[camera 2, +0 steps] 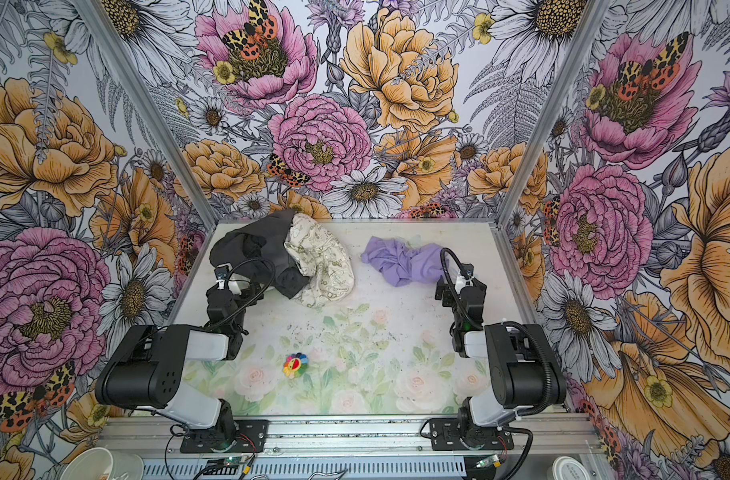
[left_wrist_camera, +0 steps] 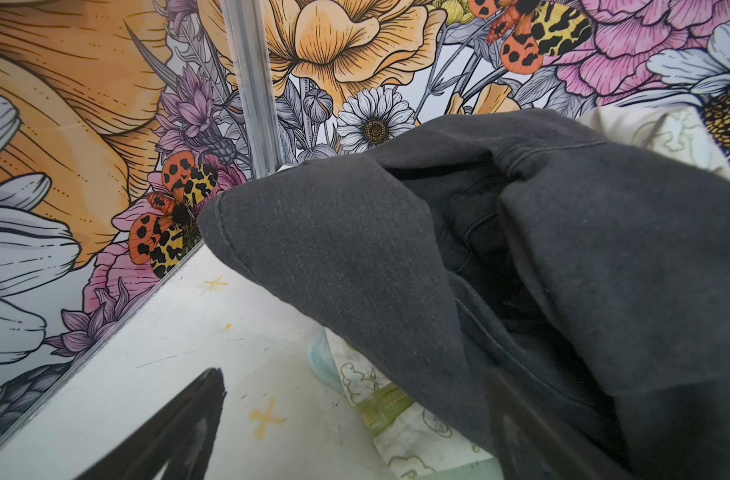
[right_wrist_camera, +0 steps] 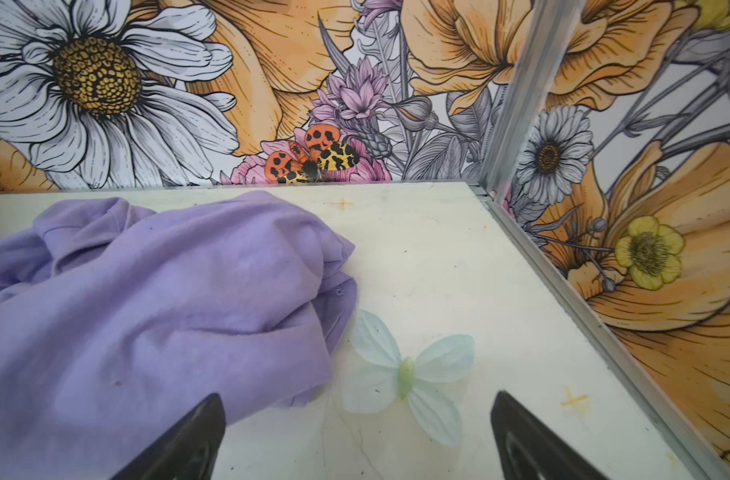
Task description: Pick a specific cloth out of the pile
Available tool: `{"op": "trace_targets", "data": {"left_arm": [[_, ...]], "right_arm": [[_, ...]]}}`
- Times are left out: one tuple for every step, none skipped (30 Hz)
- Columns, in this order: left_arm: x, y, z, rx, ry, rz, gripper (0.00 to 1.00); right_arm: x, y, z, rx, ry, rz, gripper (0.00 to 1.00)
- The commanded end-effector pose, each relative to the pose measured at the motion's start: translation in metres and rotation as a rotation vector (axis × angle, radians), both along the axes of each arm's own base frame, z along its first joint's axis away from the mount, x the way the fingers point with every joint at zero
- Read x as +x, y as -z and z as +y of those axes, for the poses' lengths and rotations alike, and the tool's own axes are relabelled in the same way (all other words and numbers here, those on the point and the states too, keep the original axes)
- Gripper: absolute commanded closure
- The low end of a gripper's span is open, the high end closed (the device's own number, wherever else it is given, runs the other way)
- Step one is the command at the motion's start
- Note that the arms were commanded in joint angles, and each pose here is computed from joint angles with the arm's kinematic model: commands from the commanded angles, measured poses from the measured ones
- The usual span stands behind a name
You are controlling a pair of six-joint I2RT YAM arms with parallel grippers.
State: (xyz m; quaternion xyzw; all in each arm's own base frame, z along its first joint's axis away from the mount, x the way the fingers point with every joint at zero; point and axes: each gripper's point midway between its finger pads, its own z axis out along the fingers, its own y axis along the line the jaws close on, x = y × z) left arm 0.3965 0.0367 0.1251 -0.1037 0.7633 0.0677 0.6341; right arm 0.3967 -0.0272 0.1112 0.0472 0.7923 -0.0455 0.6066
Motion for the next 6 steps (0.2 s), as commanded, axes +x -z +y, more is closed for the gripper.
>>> {"op": "trace_targets", "data": {"left_arm": [[0.0055, -0.0055, -0.0058, 0.012, 0.033, -0.011, 0.01], [0.0055, -0.0055, -0.0057, 0.012, 0.033, -0.011, 0.01], [0.0055, -0.0059, -0.0054, 0.012, 0.032, -0.012, 0.01], [0.0052, -0.0055, -0.0052, 0.012, 0.031, -0.012, 0.01], [0.0049, -0.0063, -0.0058, 0.014, 0.031, -0.015, 0.01], [0.0049, -0.0062, -0.0062, 0.014, 0.032, -0.015, 0.01]], "right_arm": [[-0.0033, -0.0047, -0.0157, 0.014, 0.097, -0.032, 0.01], [-0.0033, -0.0047, -0.0163, 0.014, 0.098, -0.032, 0.0], [-0.0033, -0.0048, -0.0163, 0.014, 0.098, -0.032, 0.01], [-0.0029, -0.0052, -0.0158, 0.015, 0.097, -0.033, 0.0], [-0.0033, -0.0046, -0.0161, 0.015, 0.098, -0.031, 0.0], [-0.003, -0.005, -0.0155, 0.014, 0.096, -0.032, 0.0]]}}
